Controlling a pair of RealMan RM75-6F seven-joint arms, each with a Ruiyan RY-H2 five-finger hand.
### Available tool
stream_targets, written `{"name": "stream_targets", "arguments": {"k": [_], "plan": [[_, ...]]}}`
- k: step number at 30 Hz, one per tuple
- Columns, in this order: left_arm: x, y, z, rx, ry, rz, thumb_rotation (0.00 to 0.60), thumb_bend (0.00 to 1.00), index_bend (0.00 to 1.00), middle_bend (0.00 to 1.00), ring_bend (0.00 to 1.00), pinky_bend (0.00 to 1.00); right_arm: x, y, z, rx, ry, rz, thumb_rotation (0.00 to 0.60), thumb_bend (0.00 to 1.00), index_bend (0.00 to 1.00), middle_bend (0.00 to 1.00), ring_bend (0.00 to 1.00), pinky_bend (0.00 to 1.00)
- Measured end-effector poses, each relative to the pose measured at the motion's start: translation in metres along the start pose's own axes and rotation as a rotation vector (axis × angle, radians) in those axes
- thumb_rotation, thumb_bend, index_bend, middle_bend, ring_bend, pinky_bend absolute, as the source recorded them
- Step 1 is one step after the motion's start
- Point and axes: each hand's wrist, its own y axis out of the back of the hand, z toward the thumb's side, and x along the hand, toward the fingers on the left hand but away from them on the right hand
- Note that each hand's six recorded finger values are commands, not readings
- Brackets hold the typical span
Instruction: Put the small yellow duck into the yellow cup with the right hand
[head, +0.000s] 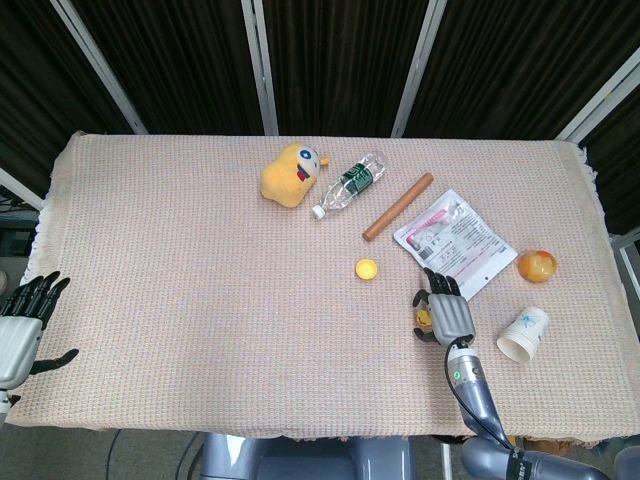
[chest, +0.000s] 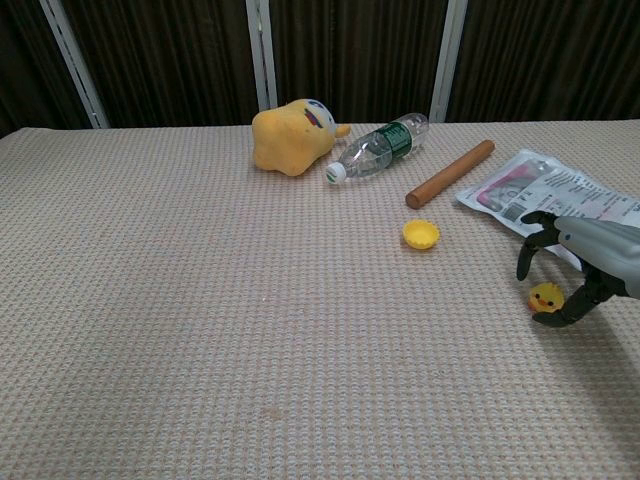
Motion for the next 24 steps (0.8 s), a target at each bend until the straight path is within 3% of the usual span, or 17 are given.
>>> {"name": "stream_targets", "arguments": {"k": [24], "plan": [[0.0001, -0.0006, 0.0007, 0.001, -0.001, -0.003, 0.6, 0.0, 0.0, 0.0, 0.0, 0.11, -0.002, 0.0002, -0.0055, 0.005, 0.003, -0.011, 0.6, 0.19, 0.5, 0.0, 0.0, 0.0]]}}
